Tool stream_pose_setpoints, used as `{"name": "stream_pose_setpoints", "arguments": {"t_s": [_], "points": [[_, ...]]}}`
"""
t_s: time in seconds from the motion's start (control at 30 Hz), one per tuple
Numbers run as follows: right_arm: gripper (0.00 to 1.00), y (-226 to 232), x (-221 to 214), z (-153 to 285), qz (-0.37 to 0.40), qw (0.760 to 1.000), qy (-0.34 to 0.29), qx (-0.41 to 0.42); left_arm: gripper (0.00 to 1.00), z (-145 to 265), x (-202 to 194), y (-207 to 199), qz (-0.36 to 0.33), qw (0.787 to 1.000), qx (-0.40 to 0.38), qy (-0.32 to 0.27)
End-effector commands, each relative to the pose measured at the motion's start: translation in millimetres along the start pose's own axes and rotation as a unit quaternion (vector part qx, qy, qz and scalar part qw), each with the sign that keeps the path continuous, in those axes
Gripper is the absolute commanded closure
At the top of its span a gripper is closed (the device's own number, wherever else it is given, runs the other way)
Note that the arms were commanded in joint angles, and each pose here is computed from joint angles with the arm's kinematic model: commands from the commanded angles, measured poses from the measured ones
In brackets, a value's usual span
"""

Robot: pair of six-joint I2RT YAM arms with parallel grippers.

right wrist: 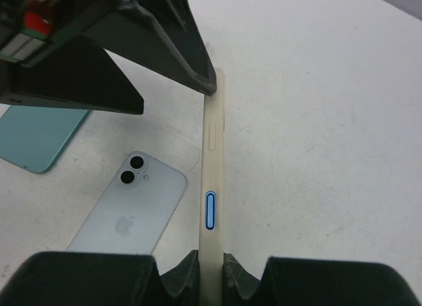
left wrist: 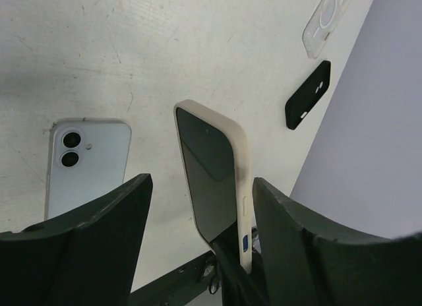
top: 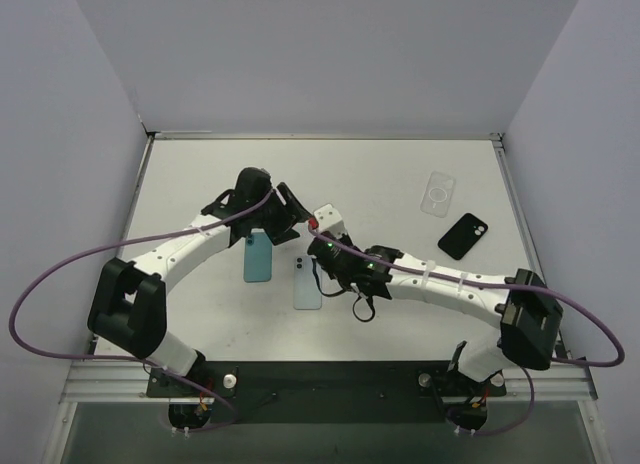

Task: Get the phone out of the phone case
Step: Adjust the phone.

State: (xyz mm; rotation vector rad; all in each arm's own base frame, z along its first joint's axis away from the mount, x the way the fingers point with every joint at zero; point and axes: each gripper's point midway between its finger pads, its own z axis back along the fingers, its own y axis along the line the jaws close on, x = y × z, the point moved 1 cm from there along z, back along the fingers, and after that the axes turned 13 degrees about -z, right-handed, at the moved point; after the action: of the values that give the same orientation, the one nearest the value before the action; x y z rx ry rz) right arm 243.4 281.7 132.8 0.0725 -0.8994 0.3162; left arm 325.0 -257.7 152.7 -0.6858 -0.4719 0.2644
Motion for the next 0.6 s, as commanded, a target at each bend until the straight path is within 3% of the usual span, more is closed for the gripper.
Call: {"name": "stream_pose_setpoints", "arguments": {"t_s": [0.0, 0.23, 0.43, 0.57], "points": [[1.00, -4, 23, 18, -0.086, 0.995, -0.028, 0.051, 0.26, 25, 20, -35, -0.016, 0.998, -0.055, -0.037], [1.00, -28, 22, 27, -0.153, 0.984, -0.016, 0.085, 0.24, 49, 24, -23, -0.103, 0.994, -0.036, -0.004], [1.00, -41, 15, 30, -0.198, 0.975, -0.001, 0.106, 0.23, 81, 42, -38, -0.137, 0.988, -0.061, -0.045], [1.00, -37, 16, 35, -0.219, 0.967, 0.011, 0.133, 0.23, 81, 45, -42, -0.140, 0.986, -0.082, -0.045]]}}
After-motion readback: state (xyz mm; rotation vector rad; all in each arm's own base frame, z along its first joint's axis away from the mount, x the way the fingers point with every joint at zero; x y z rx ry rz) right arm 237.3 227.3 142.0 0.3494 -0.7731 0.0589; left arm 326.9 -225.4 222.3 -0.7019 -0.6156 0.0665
